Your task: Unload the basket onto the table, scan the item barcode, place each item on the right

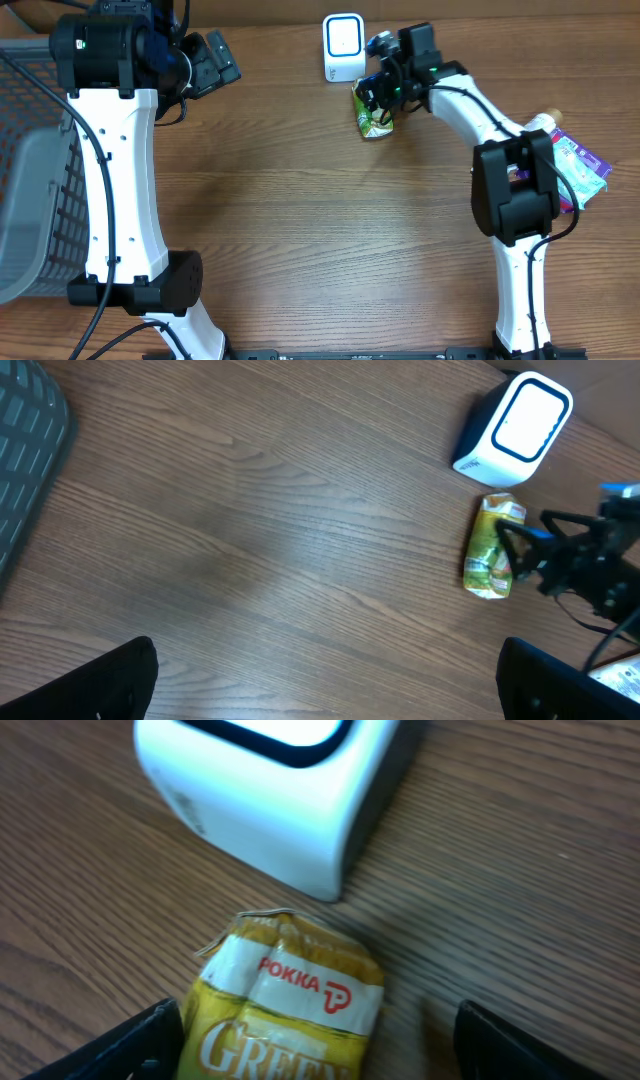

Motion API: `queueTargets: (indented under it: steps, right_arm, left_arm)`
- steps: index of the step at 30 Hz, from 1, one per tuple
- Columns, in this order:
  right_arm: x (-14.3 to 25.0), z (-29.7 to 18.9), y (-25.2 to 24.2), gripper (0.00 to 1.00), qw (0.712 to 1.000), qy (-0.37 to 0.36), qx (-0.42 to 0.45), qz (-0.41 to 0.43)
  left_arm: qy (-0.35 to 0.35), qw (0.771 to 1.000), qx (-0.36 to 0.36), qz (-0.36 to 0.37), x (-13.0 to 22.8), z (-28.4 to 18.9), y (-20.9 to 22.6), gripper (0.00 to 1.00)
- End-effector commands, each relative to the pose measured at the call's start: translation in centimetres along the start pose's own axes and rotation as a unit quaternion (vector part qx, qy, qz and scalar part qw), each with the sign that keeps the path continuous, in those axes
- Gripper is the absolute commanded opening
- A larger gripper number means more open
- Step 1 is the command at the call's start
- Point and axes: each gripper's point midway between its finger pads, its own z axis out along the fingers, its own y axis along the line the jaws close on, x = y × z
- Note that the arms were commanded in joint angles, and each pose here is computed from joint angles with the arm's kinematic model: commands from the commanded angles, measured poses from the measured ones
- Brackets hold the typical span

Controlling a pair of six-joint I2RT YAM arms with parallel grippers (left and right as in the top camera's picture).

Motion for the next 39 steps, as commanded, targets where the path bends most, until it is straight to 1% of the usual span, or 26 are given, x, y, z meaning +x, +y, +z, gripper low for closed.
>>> queueTargets:
  steps: [1,4,12,16,19,21,23,24,27,29,31,33,34,36,38,39]
  right_arm:
    - [-0.1,-0.3,-0.9,0.81,0.998,-0.012,-0.041,0.042]
    - [0.5,-0.5,-0.3,0.73,0.997,-0.003,-0.066,0.050]
    - [2.5,1.0,1.0,0.74,0.995,0.030,-0.080,0.056]
    - [3.6,1.9,0.9,0.72,0.991,0.045,-0.081,0.099]
    - [3.4,1.8,0.7,0.60,0.986,0.045,-0.077,0.142]
    - [3.3,1.7,0.6,0.49,0.980,0.046,-0.075,0.177]
    - [3.3,1.6,0.9,0.35,0.973,0.050,-0.085,0.208]
    - [3.1,1.4,1.6,0.29,0.970,0.049,-0.110,0.211]
    - [2.0,0.2,3.8,0.26,0.957,0.040,-0.192,0.213]
    - [0.9,-1.1,5.4,0.18,0.943,0.032,-0.253,0.215]
    - [-0.6,-3.2,7.4,0.08,0.920,0.017,-0.333,0.208]
    - [-2.1,-5.4,8.9,0.04,0.896,0.009,-0.390,0.210]
    - [-2.7,-6.1,9.2,0.04,0.892,0.009,-0.397,0.217]
    - [-3.8,-7.1,9.3,0.04,0.892,0.002,-0.396,0.218]
    - [-5.5,-8.1,9.5,0.04,0.901,-0.014,-0.383,0.204]
    - [-6.4,-8.3,9.3,0.04,0.912,-0.024,-0.359,0.198]
  left_arm:
    - [0.003,1.000,0.001,0.006,0.1,0.2,0.0,1.00]
    - [0.003,1.000,0.001,0.006,0.1,0.2,0.0,1.00]
    - [0.003,1.000,0.001,0.006,0.1,0.2,0.0,1.00]
    - [0.003,1.000,0.001,0.006,0.1,0.2,0.0,0.99]
    - [0.003,1.000,0.001,0.006,0.1,0.2,0.0,1.00]
    - [0.003,1.000,0.001,0.006,0.1,0.2,0.0,1.00]
    - [0.003,1.000,0.001,0.006,0.1,0.2,0.0,0.99]
    - [0.003,1.000,0.001,0.006,0.1,0.2,0.0,0.99]
    - [0.003,1.000,0.001,0.006,0.1,0.2,0.0,1.00]
    - [0.003,1.000,0.001,0.006,0.1,0.2,0.0,0.99]
    - [0.003,1.000,0.001,0.006,0.1,0.2,0.0,1.00]
    - [0.003,1.000,0.001,0.006,0.1,0.2,0.0,0.99]
    - [0.003,1.000,0.001,0.006,0.1,0.2,0.0,1.00]
    - [0.003,1.000,0.001,0.006,0.1,0.2,0.0,1.00]
    - [0.003,1.000,0.001,0.006,0.1,0.2,0.0,1.00]
    - [0.003,1.000,0.001,0.006,0.1,0.2,0.0,1.00]
